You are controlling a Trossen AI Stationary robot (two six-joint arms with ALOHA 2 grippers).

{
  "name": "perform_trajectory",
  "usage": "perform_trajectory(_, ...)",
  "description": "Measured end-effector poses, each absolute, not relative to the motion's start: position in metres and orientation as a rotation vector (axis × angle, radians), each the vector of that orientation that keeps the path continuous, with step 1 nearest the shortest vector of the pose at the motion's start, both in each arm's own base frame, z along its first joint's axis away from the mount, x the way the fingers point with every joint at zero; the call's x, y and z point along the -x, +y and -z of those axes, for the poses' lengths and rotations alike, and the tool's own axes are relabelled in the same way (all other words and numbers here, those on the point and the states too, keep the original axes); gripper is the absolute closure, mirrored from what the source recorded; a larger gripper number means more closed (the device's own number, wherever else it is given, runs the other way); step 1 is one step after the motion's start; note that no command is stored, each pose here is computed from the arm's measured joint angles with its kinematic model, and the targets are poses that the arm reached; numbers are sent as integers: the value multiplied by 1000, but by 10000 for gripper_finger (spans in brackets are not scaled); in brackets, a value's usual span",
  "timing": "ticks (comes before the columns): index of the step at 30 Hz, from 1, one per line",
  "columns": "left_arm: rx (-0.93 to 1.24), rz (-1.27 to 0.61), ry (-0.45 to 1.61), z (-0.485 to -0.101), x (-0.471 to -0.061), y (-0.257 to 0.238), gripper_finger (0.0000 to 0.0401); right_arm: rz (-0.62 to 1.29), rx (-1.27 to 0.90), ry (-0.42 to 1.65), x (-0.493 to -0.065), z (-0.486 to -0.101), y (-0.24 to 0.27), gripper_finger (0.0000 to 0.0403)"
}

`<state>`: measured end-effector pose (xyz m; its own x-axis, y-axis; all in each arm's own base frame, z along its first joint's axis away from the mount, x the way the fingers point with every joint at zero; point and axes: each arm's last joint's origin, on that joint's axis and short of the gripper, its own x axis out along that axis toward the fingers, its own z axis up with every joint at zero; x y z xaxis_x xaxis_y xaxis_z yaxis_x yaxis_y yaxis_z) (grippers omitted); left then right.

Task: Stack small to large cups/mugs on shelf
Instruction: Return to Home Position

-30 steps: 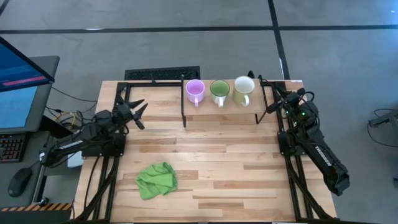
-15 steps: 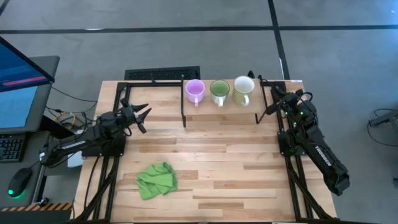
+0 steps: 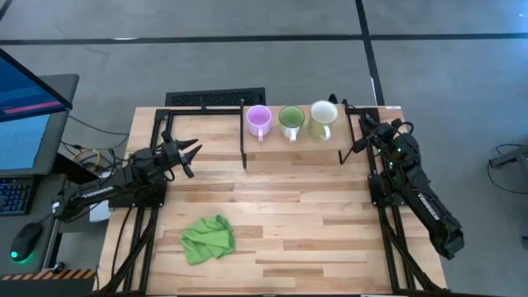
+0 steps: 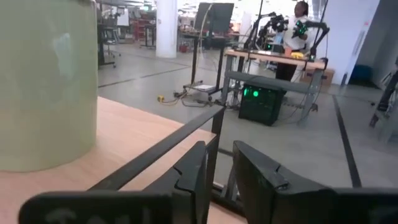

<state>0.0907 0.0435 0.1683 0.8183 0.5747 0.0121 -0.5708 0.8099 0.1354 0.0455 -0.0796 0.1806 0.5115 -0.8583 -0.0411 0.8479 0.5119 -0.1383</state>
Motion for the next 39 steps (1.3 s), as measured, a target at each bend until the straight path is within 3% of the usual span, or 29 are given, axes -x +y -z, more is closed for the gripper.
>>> perform_trajectory(14, -119, -612, 27, -168, -91, 44, 291, 1114, 145, 41, -46, -169, -86, 300)
perform_trajectory(39, -165, -611, 44, -167, -91, 44, 291, 1079, 169, 92, -48, -166, -86, 300)
